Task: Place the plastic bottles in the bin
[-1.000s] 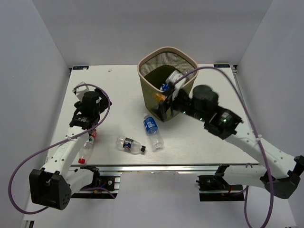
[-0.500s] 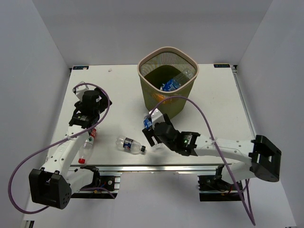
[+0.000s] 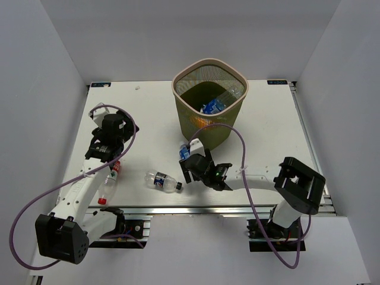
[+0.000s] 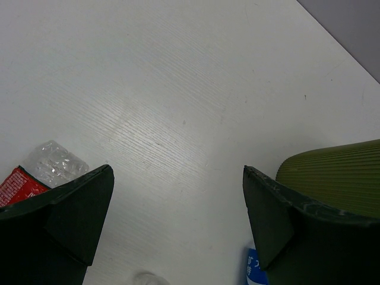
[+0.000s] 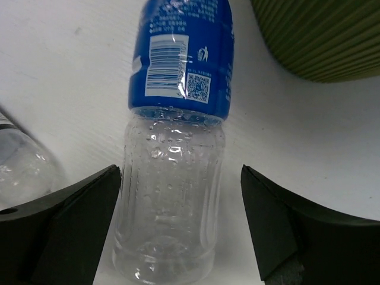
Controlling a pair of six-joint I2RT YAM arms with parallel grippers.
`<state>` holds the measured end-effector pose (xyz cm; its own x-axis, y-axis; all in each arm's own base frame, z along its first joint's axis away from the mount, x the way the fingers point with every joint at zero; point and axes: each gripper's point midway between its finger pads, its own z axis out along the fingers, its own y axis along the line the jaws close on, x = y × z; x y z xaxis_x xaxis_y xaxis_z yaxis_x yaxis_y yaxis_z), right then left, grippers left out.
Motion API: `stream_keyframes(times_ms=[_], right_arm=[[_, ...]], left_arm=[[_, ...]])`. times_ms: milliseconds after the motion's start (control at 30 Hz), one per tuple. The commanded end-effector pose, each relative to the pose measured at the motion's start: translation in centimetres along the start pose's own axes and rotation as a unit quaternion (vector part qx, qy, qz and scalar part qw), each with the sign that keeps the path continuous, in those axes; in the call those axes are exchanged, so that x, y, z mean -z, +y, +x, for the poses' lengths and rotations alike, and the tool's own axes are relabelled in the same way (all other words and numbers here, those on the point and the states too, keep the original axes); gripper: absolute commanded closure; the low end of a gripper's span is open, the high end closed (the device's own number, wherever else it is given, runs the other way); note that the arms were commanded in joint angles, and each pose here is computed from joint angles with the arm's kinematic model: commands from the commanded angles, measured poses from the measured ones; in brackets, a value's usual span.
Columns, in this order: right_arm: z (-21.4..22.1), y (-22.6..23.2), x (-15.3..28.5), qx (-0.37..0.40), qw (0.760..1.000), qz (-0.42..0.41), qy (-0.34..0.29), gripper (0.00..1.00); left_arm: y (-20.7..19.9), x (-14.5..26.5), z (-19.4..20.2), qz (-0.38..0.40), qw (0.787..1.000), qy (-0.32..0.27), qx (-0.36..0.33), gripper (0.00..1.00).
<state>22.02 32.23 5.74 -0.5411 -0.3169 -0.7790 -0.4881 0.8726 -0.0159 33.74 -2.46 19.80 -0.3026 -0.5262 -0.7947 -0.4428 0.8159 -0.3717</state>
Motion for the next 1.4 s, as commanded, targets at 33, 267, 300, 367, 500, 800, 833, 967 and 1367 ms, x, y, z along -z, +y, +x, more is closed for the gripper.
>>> stream_keyframes(times_ms=[33,267,300,367,500,800,833,967,1367], right_arm=[[0.3,0.9,-0.6,-0.038,0.999,-0.017,0.002,0.2],[-2.4,0.3,1.2,-0.029,0.998,-0.022,-0.043,0.51],[-3.8,0.5,2.0,-0.032,0.997,-0.034,-0.065,0.54],[-5.9,0.9,3.4,-0.009,0.994,-0.058,-0.093,0.55],[-9.5,2.8,5.8,0.034,0.983,-0.12,-0.134,0.58],[-19.2,7.9,15.9,0.109,0.909,-0.299,-0.27,0.6],[-20.3,7.7,16.6,0.106,0.908,-0.294,-0.281,0.6],[-25.8,4.8,18.3,0.118,0.909,-0.229,-0.329,0.58],[-33.7,-8.6,15.0,0.037,0.934,-0.088,-0.344,0.38]], left_arm=[[0.4,0.4,-0.6,-0.006,1.0,-0.01,0.009,0.02],[0.3,0.5,-0.9,-0.007,1.0,-0.014,0.014,0.02],[0.3,0.5,-0.9,-0.007,1.0,-0.014,0.013,0.02],[0.3,0.6,-1.1,-0.006,1.0,-0.015,0.014,0.02],[0.0,0.8,-1.1,0.001,1.0,-0.015,0.014,0.02],[1.2,0.5,-1.4,-0.031,0.999,-0.025,0.008,0.02],[1.2,0.6,-1.5,-0.031,0.999,-0.026,0.008,0.02],[1.2,0.5,-1.7,-0.032,0.999,-0.031,0.009,0.02],[2.6,0.4,-1.8,-0.079,0.996,-0.038,0.026,0.02]])
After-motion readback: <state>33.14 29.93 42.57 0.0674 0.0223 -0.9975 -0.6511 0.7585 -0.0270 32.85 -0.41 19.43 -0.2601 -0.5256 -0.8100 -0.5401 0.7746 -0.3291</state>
